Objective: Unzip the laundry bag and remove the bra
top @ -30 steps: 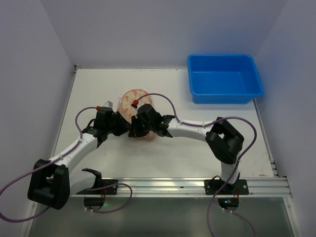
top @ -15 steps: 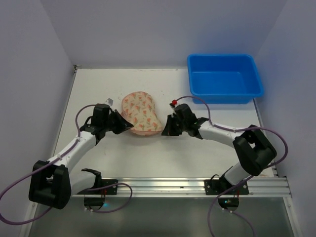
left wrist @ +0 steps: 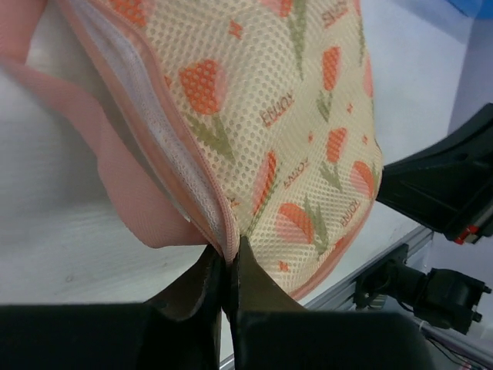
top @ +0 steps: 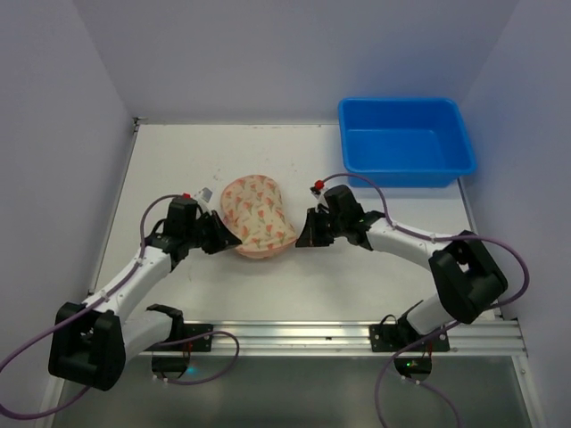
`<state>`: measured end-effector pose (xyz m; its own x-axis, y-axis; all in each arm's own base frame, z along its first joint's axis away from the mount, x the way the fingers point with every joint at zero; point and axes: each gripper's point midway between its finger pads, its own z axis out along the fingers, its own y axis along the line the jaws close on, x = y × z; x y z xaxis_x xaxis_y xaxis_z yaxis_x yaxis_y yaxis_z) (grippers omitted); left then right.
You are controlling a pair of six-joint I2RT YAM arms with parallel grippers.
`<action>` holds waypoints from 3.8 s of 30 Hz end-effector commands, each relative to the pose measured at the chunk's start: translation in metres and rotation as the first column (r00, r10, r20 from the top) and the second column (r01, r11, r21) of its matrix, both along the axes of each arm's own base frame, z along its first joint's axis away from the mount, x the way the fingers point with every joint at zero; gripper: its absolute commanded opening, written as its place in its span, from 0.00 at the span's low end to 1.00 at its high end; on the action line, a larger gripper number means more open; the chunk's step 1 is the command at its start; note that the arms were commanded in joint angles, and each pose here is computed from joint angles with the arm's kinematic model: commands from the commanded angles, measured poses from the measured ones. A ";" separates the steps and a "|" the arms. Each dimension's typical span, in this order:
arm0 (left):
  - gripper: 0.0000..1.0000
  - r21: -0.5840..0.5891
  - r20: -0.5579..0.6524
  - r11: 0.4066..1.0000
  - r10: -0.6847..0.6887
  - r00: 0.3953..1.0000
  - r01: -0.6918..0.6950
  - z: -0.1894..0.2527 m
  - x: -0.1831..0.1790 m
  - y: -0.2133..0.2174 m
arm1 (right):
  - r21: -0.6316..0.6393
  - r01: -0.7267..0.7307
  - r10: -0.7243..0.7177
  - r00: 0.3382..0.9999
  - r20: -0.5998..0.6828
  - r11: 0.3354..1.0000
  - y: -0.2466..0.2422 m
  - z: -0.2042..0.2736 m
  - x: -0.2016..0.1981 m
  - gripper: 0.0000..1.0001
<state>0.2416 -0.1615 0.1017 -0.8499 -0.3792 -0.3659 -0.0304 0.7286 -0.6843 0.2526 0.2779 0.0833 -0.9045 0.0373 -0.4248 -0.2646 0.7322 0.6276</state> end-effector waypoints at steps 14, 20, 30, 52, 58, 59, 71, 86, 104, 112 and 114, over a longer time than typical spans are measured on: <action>0.93 0.283 0.185 0.912 0.252 0.950 -0.297 0.026 0.028 0.075 | -0.169 -0.054 0.061 0.997 0.040 0.984 0.018 0.013 -0.032 0.66; 0.79 0.244 0.158 0.942 0.195 0.968 -0.230 0.012 0.050 0.055 | -0.160 0.036 -0.001 0.976 0.216 0.986 -0.006 0.063 -0.024 0.90; 0.49 0.253 0.107 0.950 0.161 0.981 -0.183 -0.008 0.084 0.042 | -0.112 0.111 -0.068 0.939 0.337 0.988 -0.035 0.089 -0.030 0.90; 0.08 0.253 0.053 0.959 0.117 0.992 -0.127 -0.024 0.078 0.031 | -0.077 0.126 -0.093 0.938 0.333 0.989 -0.036 0.084 -0.033 0.89; 0.00 0.247 0.079 0.963 0.092 0.993 -0.109 -0.012 0.080 0.022 | -0.064 0.145 -0.113 0.927 0.357 0.987 -0.043 0.089 -0.034 0.89; 0.00 0.251 0.086 0.961 0.097 0.992 -0.116 -0.010 0.082 0.022 | -0.064 0.150 -0.118 0.927 0.357 0.987 -0.044 0.089 -0.033 0.89; 0.00 0.199 0.191 0.977 0.040 0.981 -0.078 0.040 0.096 -0.020 | -0.030 0.183 -0.157 0.908 0.388 0.983 -0.054 0.097 -0.036 0.89; 0.31 0.090 0.249 0.948 -0.318 0.915 0.305 0.072 0.099 -0.243 | 0.176 0.389 -0.418 0.720 0.553 0.904 -0.121 0.154 -0.043 0.90; 1.00 0.196 0.368 0.972 0.050 0.928 -0.130 0.154 0.142 -0.046 | 0.111 0.155 -0.190 0.849 0.494 0.982 -0.043 0.141 -0.026 0.88; 1.00 0.333 0.370 0.869 0.236 0.899 -0.366 0.128 0.122 0.105 | 0.149 0.135 -0.164 0.966 0.202 0.980 0.027 0.086 -0.021 0.73; 1.00 0.353 0.371 0.849 0.259 0.892 -0.393 0.120 0.114 0.122 | 0.136 0.180 -0.198 0.972 0.128 0.974 0.036 0.069 -0.021 0.72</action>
<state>0.3735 -0.0616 0.2303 -0.5195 -0.4350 -0.7355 -0.1554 0.8945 -0.4193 0.2278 0.2799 0.1251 -0.7918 0.1568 -0.5904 -0.2596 0.7885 0.5575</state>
